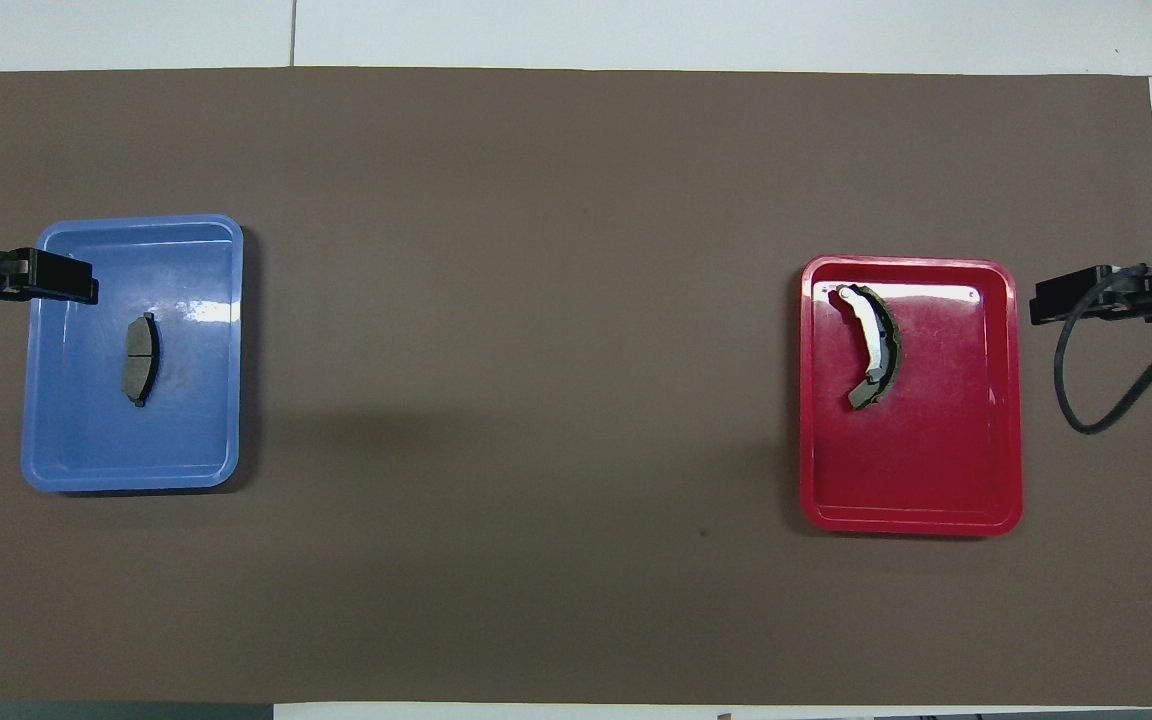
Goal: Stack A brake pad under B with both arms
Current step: 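Grasp the dark pad with the left gripper while the right gripper grasps the silver pad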
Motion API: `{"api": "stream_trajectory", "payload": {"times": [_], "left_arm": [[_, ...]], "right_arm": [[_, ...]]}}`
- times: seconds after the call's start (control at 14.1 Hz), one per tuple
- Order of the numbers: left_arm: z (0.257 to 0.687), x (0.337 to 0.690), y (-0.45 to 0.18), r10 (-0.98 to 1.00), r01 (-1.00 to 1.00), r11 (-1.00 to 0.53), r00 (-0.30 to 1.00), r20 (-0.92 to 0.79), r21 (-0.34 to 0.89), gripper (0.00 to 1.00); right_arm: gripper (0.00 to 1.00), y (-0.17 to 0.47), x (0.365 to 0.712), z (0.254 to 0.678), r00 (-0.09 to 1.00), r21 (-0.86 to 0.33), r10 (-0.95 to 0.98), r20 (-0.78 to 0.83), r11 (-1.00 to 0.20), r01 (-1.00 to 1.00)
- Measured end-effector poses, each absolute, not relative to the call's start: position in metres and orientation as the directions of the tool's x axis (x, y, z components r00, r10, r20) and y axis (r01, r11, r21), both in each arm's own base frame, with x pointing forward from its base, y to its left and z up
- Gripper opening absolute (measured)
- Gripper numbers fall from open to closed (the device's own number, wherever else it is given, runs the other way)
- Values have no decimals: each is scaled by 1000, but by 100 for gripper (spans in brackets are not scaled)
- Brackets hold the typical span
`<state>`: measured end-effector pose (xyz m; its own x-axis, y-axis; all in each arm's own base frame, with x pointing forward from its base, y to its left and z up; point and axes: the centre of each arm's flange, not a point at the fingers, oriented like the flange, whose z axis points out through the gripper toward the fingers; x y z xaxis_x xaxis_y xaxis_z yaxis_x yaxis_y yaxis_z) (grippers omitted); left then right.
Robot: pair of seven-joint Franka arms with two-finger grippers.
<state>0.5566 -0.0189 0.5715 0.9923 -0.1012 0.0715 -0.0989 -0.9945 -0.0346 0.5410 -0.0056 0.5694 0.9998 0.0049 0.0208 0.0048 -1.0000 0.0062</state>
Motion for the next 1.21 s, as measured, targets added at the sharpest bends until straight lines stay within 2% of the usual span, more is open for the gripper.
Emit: {"api": "stream_trajectory", "payload": {"times": [0.21,0.57,0.92,1.13,1.21], "left_arm": [[528,562,-4,-138,-134,-990,984,109,-42,98],[429,584,41,-149,-145,-988,983,108,-44,96],[348,580,66,-154,-150,-988,982,110,-43,94],[322,565,69,-147,-144,-989,984,97,-38,93],[316,560,72,-150,-147,-988,984,93,-38,93]], "right_arm": [[100,0,542,506,1000,2,13,27,-1000,13],[100,14,550,398,999,-10,4,37,-1000,4],[99,43,552,346,999,-16,-32,41,-999,-31],[93,39,552,319,999,-15,-32,28,-999,-31],[85,37,552,311,999,-14,-30,17,-999,-30]]}}
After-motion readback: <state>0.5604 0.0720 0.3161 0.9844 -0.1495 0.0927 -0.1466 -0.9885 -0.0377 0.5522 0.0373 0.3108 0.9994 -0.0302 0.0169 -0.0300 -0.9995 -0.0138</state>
